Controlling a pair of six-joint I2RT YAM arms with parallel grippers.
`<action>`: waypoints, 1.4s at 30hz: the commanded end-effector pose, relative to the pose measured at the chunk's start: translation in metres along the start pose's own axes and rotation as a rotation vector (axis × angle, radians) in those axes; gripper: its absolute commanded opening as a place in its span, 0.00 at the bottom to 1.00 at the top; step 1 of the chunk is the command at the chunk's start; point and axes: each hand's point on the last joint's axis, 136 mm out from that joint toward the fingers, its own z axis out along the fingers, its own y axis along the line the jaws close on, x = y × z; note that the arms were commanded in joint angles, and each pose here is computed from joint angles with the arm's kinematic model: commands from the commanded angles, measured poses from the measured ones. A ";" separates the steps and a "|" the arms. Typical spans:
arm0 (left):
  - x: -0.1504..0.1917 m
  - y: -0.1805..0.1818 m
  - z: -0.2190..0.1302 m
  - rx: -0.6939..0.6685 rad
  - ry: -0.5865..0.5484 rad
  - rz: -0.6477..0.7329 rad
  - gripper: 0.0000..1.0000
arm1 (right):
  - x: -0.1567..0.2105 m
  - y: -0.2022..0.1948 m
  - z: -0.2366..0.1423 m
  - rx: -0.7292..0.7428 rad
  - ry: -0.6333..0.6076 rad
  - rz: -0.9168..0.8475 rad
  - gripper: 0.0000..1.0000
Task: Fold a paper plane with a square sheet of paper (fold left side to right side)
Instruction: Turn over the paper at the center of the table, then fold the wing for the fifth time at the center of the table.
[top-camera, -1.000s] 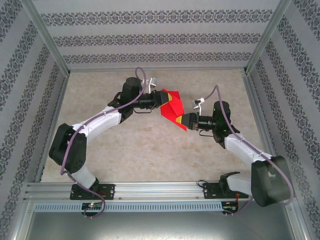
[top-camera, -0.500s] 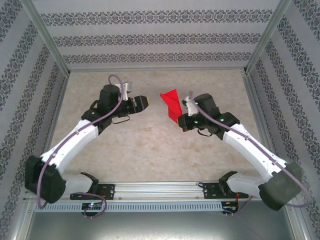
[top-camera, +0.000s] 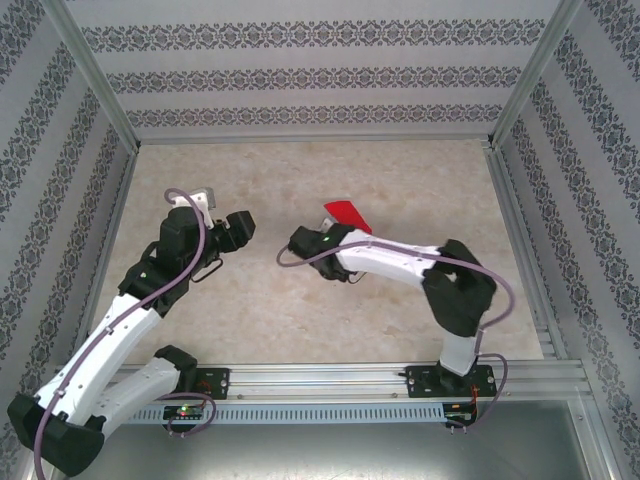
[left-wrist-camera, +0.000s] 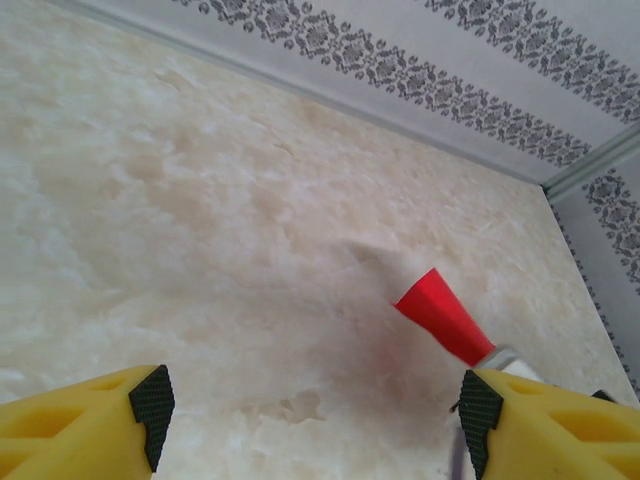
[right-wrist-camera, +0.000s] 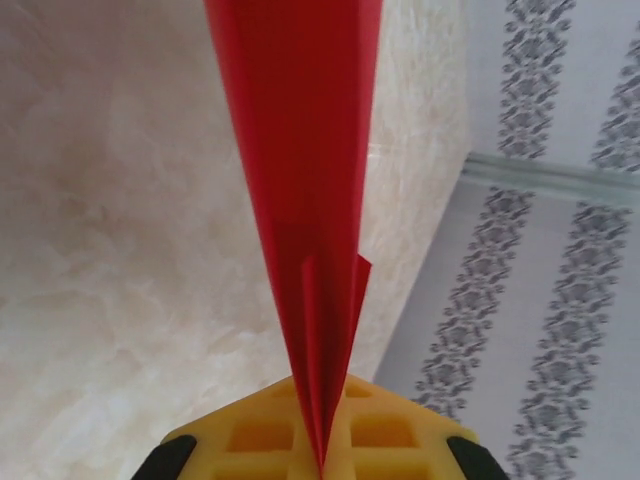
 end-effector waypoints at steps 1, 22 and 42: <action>0.005 0.013 -0.001 -0.057 0.007 0.030 0.78 | -0.011 -0.007 -0.003 0.130 -0.001 -0.104 0.03; 0.012 -0.017 0.020 0.082 0.092 -0.088 0.85 | 0.017 0.108 -0.075 -0.624 -0.080 -0.121 0.89; 0.120 -0.068 0.130 0.350 0.499 -0.240 0.81 | 0.013 -0.045 -0.074 -1.188 -0.607 1.117 0.98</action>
